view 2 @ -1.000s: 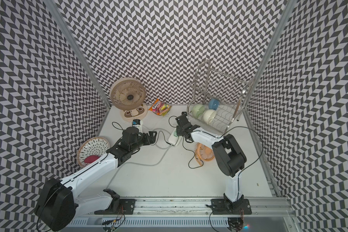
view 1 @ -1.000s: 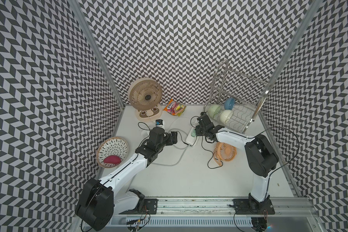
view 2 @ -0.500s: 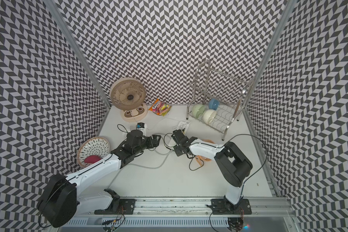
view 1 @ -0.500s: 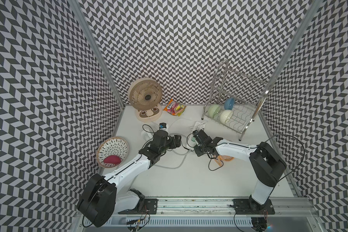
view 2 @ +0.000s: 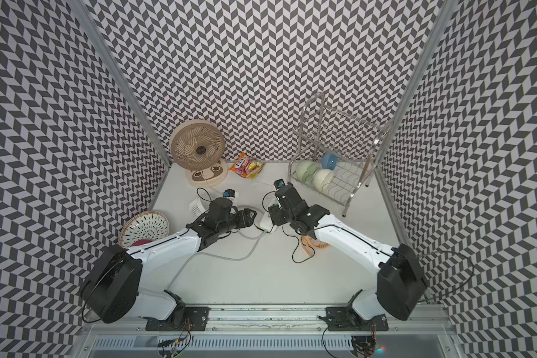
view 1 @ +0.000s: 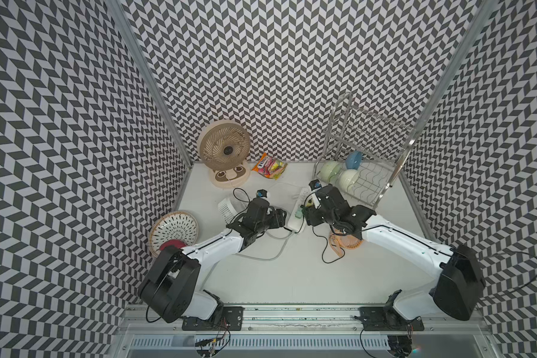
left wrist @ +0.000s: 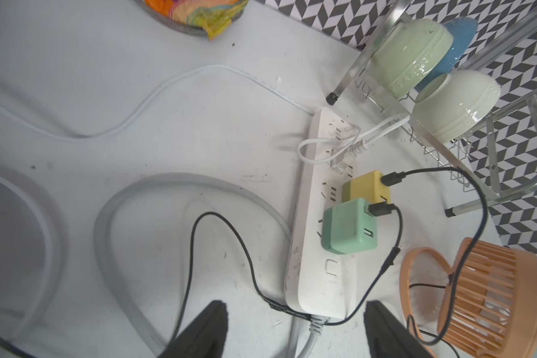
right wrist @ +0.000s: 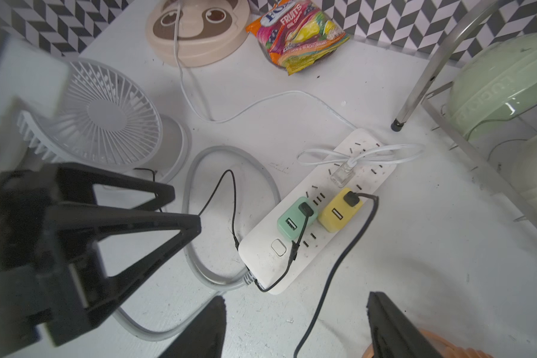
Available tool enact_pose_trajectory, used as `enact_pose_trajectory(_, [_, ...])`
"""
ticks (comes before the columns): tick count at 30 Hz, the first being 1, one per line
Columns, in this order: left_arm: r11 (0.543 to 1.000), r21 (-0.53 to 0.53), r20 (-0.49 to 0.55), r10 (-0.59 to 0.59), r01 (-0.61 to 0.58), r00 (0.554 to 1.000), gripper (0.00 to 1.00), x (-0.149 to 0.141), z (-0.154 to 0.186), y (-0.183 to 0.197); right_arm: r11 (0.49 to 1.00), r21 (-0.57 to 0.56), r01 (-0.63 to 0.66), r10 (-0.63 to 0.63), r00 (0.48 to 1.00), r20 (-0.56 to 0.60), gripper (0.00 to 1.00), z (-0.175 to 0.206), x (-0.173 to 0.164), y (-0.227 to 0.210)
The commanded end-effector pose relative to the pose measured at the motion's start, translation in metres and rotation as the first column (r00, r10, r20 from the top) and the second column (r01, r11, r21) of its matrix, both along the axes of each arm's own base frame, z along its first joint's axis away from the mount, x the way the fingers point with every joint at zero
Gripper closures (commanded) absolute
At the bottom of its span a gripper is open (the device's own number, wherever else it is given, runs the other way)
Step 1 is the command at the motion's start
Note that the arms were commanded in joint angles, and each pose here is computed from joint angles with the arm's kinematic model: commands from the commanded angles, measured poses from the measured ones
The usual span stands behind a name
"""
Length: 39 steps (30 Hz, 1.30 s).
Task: Unplug the desk fan from the power strip
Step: Move the socket to the center of the board.
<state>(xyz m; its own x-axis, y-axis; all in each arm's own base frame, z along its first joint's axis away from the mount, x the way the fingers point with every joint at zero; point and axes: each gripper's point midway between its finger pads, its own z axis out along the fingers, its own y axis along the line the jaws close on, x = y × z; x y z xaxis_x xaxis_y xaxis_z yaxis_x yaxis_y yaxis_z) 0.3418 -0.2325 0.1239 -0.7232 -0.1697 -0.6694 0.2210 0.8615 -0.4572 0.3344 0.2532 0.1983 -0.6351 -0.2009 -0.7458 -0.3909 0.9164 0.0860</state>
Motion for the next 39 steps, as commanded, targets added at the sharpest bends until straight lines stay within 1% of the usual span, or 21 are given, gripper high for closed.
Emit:
enact_pose_trajectory(1, [0.992,0.079,0.008,-0.095,0.094,0.995,0.33,-0.017,-0.002,-0.015,0.993,0.056,0.101,-0.103,0.994,0.039,0.27,0.018,0.003,-0.022])
enact_pose_trajectory(5, [0.964,0.201,-0.041,-0.17,0.175,0.985,0.34,-0.041,-0.027,-0.016,0.971,0.149,0.188,-0.202,0.975,0.089,0.28,0.039,-0.002,-0.051])
enact_pose_trajectory(7, [0.942,0.266,-0.049,-0.198,0.204,0.979,0.36,-0.045,-0.035,-0.017,0.956,0.213,0.204,-0.234,0.964,0.124,0.28,0.05,-0.007,-0.06])
enact_pose_trajectory(10, [0.908,0.332,-0.081,-0.244,0.256,0.967,0.36,-0.044,-0.048,-0.022,0.934,0.297,0.199,-0.256,0.952,0.17,0.29,0.07,-0.015,-0.068])
enact_pose_trajectory(14, [0.855,0.38,-0.092,-0.345,0.353,0.934,0.35,-0.046,-0.054,-0.041,0.928,0.304,0.215,-0.274,0.947,0.169,0.29,0.074,-0.019,-0.075])
enact_pose_trajectory(18, [0.823,0.439,-0.096,-0.357,0.361,0.929,0.34,-0.038,-0.065,-0.042,0.931,0.29,0.22,-0.273,0.949,0.156,0.29,0.068,-0.02,-0.076])
enact_pose_trajectory(22, [0.799,0.447,-0.114,-0.395,0.402,0.912,0.37,-0.037,-0.074,-0.052,0.932,0.289,0.219,-0.271,0.951,0.151,0.29,0.067,-0.02,-0.075])
enact_pose_trajectory(26, [0.786,0.455,-0.126,-0.408,0.418,0.904,0.44,-0.04,-0.083,-0.058,0.931,0.29,0.221,-0.273,0.95,0.154,0.29,0.069,-0.021,-0.076])
enact_pose_trajectory(28, [0.781,0.466,-0.134,-0.403,0.416,0.905,0.48,-0.041,-0.088,-0.057,0.931,0.29,0.221,-0.273,0.949,0.156,0.29,0.069,-0.022,-0.077])
enact_pose_trajectory(33, [0.775,0.483,-0.148,-0.387,0.408,0.91,0.52,-0.04,-0.097,-0.054,0.931,0.293,0.219,-0.274,0.948,0.16,0.29,0.071,-0.024,-0.078])
enact_pose_trajectory(35, [0.771,0.488,-0.148,-0.389,0.41,0.909,0.62,-0.042,-0.098,-0.055,0.931,0.291,0.22,-0.274,0.948,0.161,0.29,0.07,-0.024,-0.079])
enact_pose_trajectory(37, [0.766,0.498,-0.147,-0.387,0.406,0.91,0.65,-0.044,-0.099,-0.055,0.931,0.29,0.221,-0.275,0.948,0.16,0.29,0.07,-0.024,-0.079])
enact_pose_trajectory(39, [0.766,0.507,-0.136,-0.382,0.395,0.914,0.74,-0.047,-0.099,-0.056,0.931,0.292,0.22,-0.274,0.948,0.162,0.29,0.071,-0.024,-0.079])
